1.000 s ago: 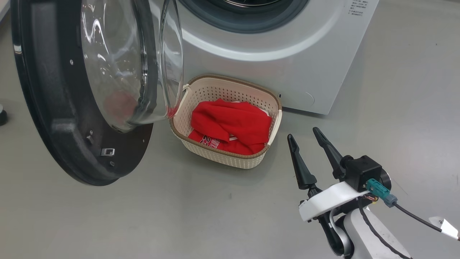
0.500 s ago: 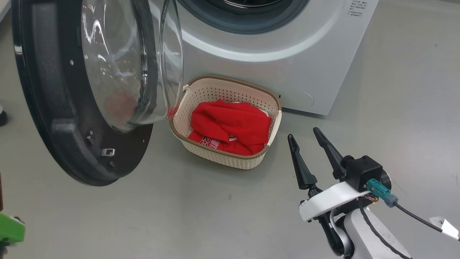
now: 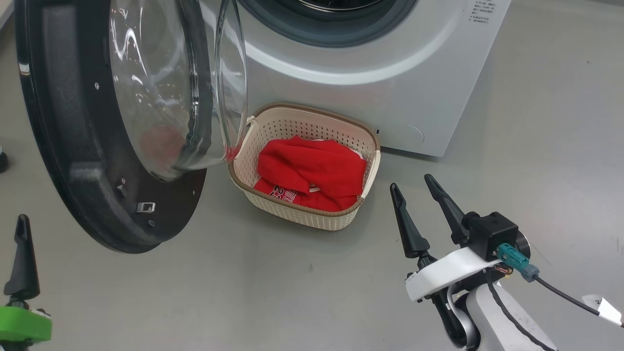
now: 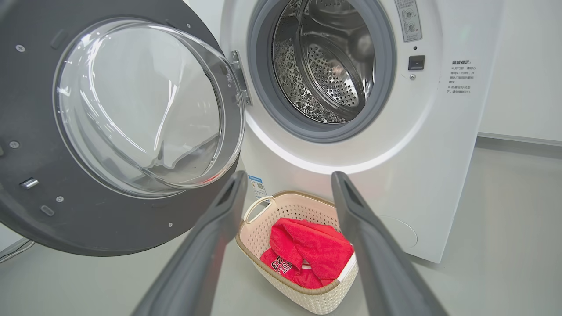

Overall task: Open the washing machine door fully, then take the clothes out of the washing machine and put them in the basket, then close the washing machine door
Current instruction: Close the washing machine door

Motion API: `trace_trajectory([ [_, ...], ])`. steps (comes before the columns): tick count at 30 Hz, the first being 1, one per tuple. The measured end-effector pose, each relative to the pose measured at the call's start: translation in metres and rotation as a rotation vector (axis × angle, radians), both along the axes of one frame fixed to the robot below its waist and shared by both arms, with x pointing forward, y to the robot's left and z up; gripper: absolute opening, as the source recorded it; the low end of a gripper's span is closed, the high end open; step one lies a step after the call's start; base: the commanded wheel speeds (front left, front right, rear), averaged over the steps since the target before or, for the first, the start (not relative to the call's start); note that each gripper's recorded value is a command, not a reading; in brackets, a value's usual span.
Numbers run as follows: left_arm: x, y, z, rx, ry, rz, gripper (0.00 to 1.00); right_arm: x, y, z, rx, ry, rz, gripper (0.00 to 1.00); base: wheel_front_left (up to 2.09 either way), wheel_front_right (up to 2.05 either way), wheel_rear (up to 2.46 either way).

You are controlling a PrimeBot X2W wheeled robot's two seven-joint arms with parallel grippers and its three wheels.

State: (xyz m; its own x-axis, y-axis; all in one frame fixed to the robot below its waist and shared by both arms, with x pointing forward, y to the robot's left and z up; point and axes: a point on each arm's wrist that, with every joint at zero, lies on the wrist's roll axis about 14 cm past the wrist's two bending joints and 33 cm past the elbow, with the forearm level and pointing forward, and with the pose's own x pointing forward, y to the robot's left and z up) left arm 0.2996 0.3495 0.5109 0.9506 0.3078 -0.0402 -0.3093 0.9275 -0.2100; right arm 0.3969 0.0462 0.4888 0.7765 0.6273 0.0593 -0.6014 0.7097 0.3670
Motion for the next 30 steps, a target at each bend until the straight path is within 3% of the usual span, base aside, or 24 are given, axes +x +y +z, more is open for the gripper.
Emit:
trace_trajectory([
  [30,-0.0063,-0.0028,-0.0085,0.035,-0.024,-0.011,1.0,-0.0082,-0.0002,0.0025,-0.008,-0.005,0.004,1.0,0.0,0.0,0.0],
])
